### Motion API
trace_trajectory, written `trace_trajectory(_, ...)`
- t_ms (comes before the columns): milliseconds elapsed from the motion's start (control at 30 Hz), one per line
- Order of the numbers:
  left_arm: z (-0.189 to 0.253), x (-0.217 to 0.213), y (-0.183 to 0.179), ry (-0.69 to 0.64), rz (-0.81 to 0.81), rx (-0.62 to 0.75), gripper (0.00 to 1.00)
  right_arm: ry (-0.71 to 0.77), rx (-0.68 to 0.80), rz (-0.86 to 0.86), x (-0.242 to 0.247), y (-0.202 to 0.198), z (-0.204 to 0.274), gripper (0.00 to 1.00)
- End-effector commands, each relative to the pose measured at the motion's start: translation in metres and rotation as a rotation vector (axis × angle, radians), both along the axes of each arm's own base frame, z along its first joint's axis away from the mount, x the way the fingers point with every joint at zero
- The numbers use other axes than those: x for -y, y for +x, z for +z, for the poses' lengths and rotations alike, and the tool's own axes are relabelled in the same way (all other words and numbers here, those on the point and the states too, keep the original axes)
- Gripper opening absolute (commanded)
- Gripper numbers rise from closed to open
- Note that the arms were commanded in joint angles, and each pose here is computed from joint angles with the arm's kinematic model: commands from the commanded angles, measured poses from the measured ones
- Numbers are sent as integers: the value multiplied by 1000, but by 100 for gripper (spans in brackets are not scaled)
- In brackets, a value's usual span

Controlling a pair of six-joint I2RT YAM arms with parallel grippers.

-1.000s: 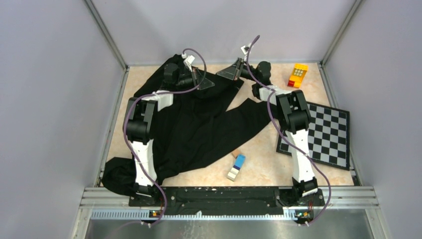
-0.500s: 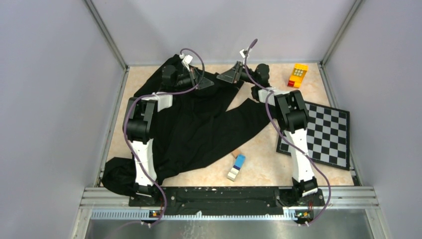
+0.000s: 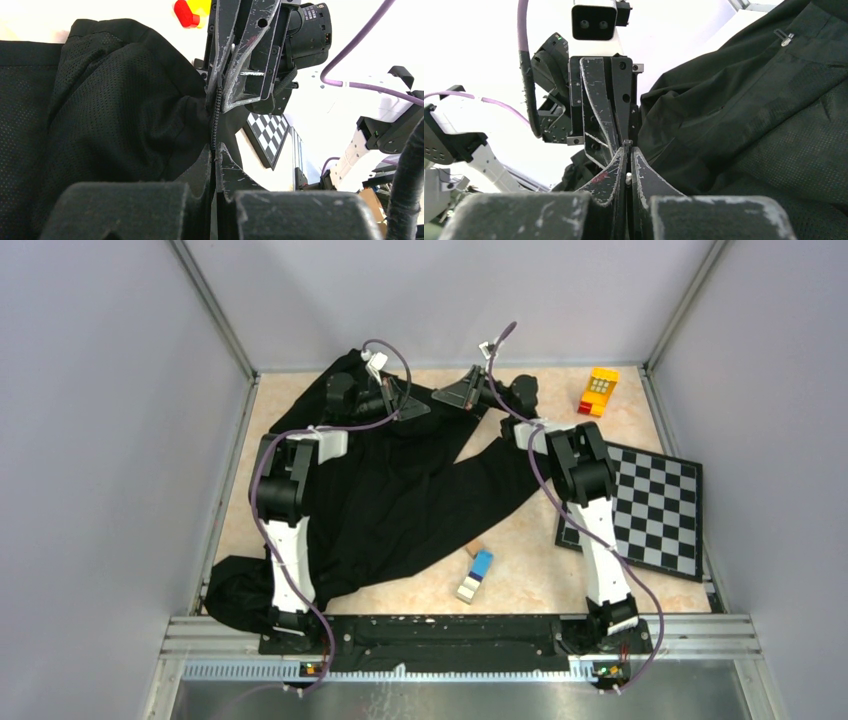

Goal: Zip up the jacket

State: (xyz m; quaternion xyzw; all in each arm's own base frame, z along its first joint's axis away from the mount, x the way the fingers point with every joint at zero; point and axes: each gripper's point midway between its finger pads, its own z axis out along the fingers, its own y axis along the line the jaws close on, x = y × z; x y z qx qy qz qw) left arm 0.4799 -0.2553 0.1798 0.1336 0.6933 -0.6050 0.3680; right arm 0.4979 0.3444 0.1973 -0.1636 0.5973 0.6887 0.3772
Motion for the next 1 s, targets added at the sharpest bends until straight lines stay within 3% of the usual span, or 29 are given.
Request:
trace_trajectory(0, 9, -3, 1, -10, -6, 61, 0, 55, 81, 20, -7, -6, 23, 5)
trace_trajectory(67, 10, -4, 1, -12, -5, 59, 0, 53, 77, 9, -4, -5, 21, 17)
trace_trajectory(133, 10, -6, 2, -14, -1, 56, 0, 48, 71, -10, 2, -4, 16, 22)
trace_trajectory(400, 14, -9, 2, -29, -1, 61, 0, 12, 90, -19, 10, 0, 4, 27)
trace_trajectory(467, 14, -8, 1, -36, -6, 55, 0, 10, 86, -21, 9, 1, 3, 24)
trace_trajectory(600, 11, -8, 1, -24, -1, 52, 0, 44, 75, -22, 8, 3, 14, 0)
trace_trajectory(967, 2, -10, 0, -14, 25, 30, 0, 94, 49, -16, -3, 4, 39, 0)
